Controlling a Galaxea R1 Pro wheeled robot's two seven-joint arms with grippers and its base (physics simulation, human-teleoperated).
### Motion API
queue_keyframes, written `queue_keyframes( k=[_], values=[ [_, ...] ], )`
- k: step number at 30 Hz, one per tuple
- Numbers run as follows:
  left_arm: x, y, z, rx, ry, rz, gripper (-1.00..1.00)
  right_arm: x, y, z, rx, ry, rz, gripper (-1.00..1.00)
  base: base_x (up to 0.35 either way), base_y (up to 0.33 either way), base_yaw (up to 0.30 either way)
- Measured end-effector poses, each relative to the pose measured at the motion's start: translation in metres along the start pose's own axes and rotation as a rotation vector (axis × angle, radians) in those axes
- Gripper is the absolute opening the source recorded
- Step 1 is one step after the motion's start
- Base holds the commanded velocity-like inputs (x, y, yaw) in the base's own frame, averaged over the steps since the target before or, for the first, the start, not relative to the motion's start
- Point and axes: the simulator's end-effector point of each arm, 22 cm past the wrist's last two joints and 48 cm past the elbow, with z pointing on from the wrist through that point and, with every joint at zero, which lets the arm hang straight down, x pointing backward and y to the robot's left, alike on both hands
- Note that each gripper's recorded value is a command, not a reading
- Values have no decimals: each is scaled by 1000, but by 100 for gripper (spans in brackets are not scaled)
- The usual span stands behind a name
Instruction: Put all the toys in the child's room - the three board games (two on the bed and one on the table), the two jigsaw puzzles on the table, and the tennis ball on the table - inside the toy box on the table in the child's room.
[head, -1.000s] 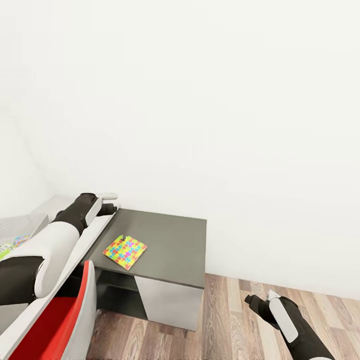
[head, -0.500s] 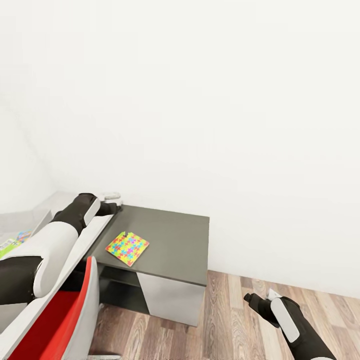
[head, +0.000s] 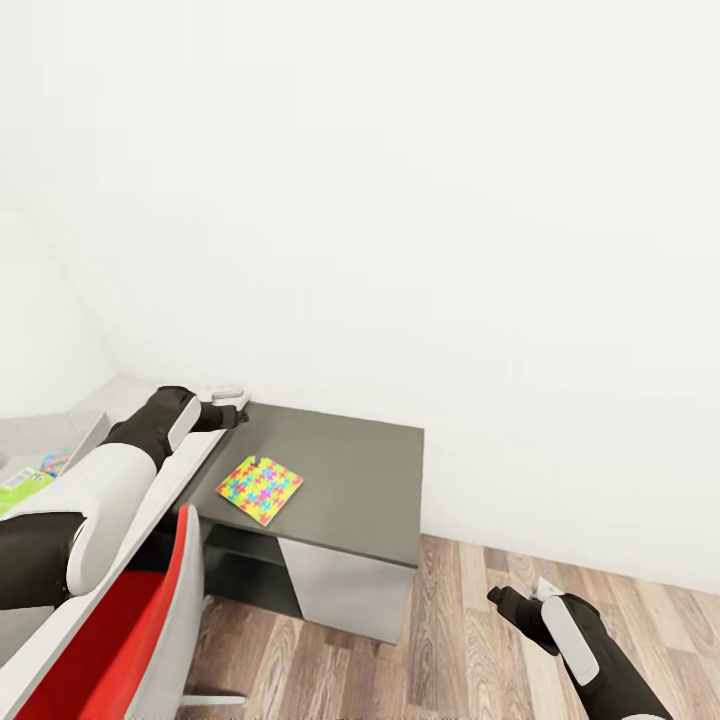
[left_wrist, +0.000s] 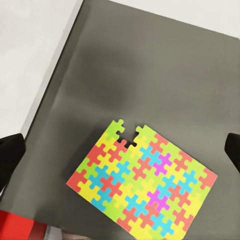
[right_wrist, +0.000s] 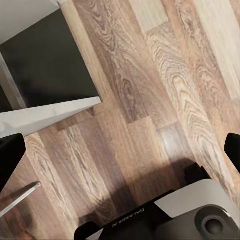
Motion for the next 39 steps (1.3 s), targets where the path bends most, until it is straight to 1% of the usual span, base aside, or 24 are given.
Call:
queue_keyframes(
  k=[11, 16, 24, 33, 39],
  values=[
    [7, 0, 9, 0, 14, 3, 100, 5, -4, 5, 9, 13, 1, 100, 0, 0, 55],
    [7, 0, 11, 2, 5, 6, 100, 7, -5, 6, 10, 17, 3, 100, 0, 0, 11],
    [10, 0, 12, 1, 7, 8, 100, 7, -5, 6, 9, 16, 5, 100, 21, -7, 1],
    [10, 0, 13, 0, 8, 12, 100, 6, -5, 6, 10, 14, 5, 100, 105, -165, 0],
    [10, 1, 13, -2, 8, 12, 100, 6, -5, 6, 9, 14, 5, 100, 23, -48, 0]
  ],
)
